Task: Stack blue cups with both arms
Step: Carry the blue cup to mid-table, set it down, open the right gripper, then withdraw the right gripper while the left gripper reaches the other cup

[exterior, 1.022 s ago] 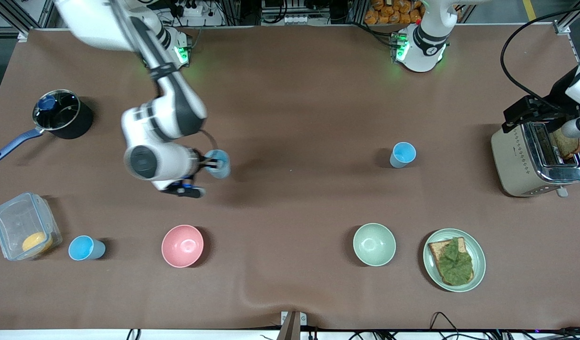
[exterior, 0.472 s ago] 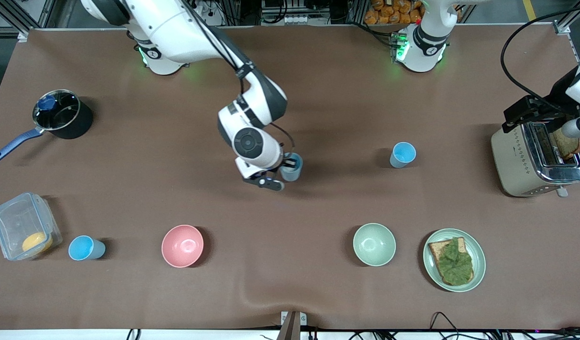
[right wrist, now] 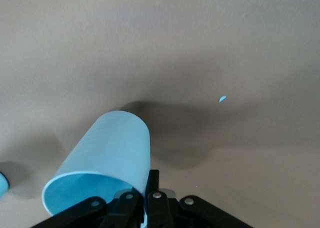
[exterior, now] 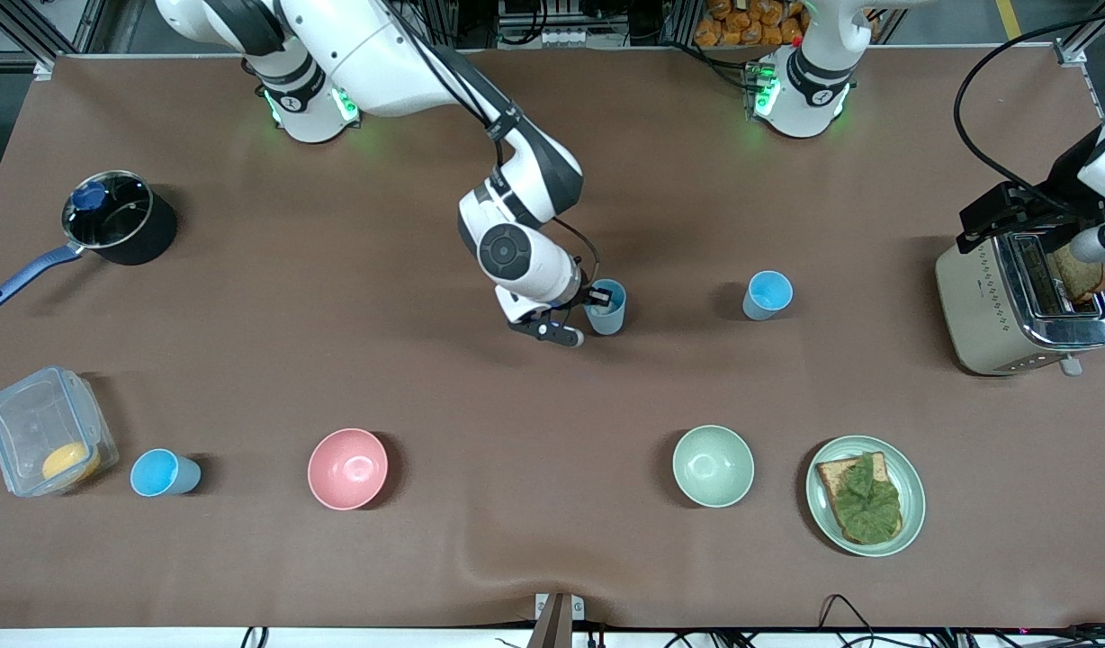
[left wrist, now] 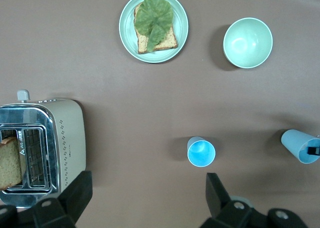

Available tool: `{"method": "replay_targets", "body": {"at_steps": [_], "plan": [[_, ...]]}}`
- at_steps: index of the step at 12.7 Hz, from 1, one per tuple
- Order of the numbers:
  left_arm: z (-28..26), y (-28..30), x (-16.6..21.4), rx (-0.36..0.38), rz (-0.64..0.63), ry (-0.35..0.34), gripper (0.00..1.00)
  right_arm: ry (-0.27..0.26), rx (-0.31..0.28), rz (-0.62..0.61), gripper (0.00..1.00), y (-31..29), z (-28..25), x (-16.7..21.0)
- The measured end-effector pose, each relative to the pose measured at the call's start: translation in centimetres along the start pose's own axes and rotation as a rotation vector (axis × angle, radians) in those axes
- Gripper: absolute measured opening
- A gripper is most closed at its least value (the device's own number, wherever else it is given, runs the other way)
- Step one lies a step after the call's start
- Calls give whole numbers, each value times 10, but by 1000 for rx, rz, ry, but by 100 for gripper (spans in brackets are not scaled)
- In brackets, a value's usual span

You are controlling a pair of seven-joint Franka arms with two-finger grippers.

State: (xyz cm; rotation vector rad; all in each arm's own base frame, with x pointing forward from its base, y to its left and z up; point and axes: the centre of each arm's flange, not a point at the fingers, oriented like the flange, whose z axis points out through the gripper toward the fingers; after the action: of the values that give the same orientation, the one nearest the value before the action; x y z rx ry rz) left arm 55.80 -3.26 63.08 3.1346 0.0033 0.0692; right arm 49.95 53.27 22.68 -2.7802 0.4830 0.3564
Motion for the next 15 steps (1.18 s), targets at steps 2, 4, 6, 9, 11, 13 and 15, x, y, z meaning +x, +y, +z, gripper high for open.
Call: {"method": "replay_targets", "body": {"at_steps": [2,4,6,9,11,13,15], "plan": [[0,0,0,0,0,0,100,0,-1,2,4,0,3,0],[0,0,0,0,0,0,100,4,9,-1,20,-4,-1,0],[0,0,0,0,0,0,100,14,33,-11,44,-13,-12,-1],[0,1,0,0,1,0,100,32,58,-12,78,-22,-37,9],[0,1,0,0,1,0,100,-26,-12,19,99,-2,-58,35],[0,3,0,0,5,-1,100,-109,-83,3,100,34,-102,75],[4,11,1,-1,19,-7,100,-170,-137,-20,100,89,-168,121]]}}
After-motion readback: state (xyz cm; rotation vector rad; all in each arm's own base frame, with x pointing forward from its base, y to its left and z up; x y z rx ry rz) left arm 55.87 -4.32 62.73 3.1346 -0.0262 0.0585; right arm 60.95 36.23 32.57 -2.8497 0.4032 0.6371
